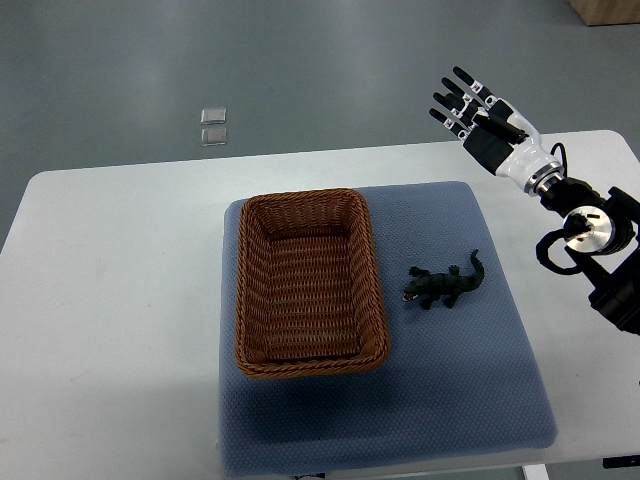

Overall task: Place crocodile in brown basket with right hand
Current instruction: 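Swing the right hand over the mat toward the toy crocodile, then lower the open right hand down over the toy crocodile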

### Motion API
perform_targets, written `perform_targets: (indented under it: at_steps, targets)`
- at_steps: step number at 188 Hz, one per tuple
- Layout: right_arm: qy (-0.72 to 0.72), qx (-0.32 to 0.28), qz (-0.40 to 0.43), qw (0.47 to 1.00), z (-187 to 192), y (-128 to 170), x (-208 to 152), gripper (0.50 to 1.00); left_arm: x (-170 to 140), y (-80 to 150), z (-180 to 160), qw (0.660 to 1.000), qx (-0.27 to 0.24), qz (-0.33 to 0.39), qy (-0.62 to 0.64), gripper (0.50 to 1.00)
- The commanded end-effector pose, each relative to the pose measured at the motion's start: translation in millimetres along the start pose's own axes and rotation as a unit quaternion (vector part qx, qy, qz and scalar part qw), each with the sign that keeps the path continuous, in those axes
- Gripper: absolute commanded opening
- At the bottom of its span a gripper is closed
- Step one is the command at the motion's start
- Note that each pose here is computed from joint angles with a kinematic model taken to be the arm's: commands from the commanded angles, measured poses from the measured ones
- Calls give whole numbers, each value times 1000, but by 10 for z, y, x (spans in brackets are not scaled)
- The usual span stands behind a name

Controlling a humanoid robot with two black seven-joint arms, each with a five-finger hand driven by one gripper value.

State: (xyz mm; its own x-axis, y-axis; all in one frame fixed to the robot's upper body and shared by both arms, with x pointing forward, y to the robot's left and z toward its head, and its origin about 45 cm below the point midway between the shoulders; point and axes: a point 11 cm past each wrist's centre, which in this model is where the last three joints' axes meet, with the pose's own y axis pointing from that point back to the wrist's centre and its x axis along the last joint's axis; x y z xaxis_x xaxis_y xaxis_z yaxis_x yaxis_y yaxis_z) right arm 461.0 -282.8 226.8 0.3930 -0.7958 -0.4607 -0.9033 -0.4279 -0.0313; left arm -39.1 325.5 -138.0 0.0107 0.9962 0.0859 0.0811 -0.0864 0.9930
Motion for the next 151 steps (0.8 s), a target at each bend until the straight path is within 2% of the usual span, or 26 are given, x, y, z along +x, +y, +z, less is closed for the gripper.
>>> perform_targets:
  at_steps: [1, 22, 52, 73, 94, 114, 151]
  targets:
    - [137, -63, -37, 988, -148, -4, -40, 954, -4, 0, -2, 1000, 0, -1, -1, 1000]
    - [285, -139, -92, 944, -257, -45, -198, 954, -10, 0, -2, 1000, 0, -1, -1, 1000]
    - [490, -230, -135, 830, -436, -18, -289, 954, -31, 0, -1, 1000, 0, -4, -2, 1000]
    - [572, -278, -167, 753, -349, 38, -356, 954, -25, 0, -2, 1000, 0, -4, -3, 1000]
    - [613, -321, -204, 692, -141, 251, -366, 954, -31, 0, -1, 1000, 0, -4, -2, 1000]
    - [630, -333, -233, 662, -44, 405, -434, 954, -31, 1, 8, 1000, -1, -4, -2, 1000]
    - [627, -340, -247, 656, 118, 527, -439, 954, -31, 0, -2, 1000, 0, -4, -3, 1000]
